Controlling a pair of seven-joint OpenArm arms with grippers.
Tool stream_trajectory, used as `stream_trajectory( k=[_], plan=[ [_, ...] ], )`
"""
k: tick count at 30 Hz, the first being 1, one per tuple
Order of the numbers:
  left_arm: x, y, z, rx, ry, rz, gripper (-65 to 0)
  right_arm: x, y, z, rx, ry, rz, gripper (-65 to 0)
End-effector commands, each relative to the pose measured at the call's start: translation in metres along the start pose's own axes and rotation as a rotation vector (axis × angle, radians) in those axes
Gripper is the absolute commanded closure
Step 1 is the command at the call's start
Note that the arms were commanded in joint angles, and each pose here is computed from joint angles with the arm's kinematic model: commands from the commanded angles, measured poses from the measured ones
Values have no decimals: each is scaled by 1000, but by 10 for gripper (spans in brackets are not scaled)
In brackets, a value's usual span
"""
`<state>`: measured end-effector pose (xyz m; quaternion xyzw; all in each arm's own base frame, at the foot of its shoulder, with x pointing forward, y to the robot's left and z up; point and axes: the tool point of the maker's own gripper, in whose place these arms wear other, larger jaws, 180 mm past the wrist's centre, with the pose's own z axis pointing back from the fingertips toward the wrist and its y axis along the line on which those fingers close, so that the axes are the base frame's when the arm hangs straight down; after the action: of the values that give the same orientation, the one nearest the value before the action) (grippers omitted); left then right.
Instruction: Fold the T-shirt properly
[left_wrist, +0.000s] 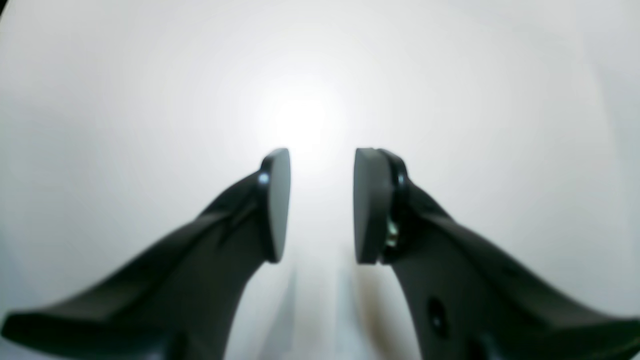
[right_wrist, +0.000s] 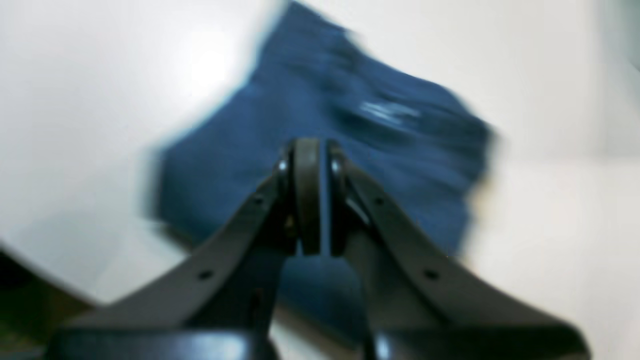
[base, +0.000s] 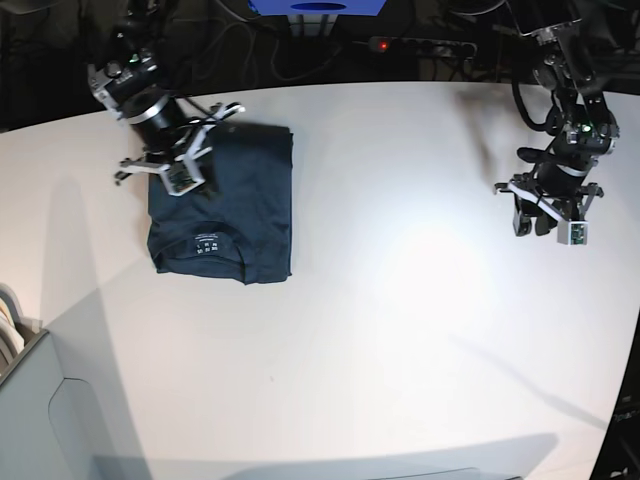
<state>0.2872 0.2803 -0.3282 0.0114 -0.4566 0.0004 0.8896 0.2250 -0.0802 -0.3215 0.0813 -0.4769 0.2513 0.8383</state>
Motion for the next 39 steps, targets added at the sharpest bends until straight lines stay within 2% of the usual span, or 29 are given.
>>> stream_trajectory(
  k=[1,6,12,14,19,23,25,28,30,36,39],
  plan=[
    [16,2,5,4,-51,-19,-199,12,11,0,37,-49,7,0],
    [7,2,9,4,-30,-23,-199,-6,57,-21,189,-14,-40,0],
    [-7,2,12,4,3,-23,-199,-52,68,-46,261,93,-107,0],
    [-12,2,14,5,12,-23,-199,-55,70,-46,270,87,-112,0],
    [-19,9,18,30,20,10,-199,-35,67,-33,244,19,-87,0],
    [-20,18,23,63,9,46,-199,4,50,-10,174,-68,-4,0],
    [-20,19,23,65,8,46,-199,9,33,1,121,-74,29,0],
    [-20,19,23,65,8,46,-199,-1,18,4,81,-47,24,0],
    [-20,19,23,65,8,46,-199,-23,13,1,78,2,-8,0],
    [-16,17,25,63,-5,39,-199,-74,15,-17,118,111,-95,0],
    [-16,15,29,62,-4,27,-199,-75,15,-19,120,111,-99,0]
  ],
)
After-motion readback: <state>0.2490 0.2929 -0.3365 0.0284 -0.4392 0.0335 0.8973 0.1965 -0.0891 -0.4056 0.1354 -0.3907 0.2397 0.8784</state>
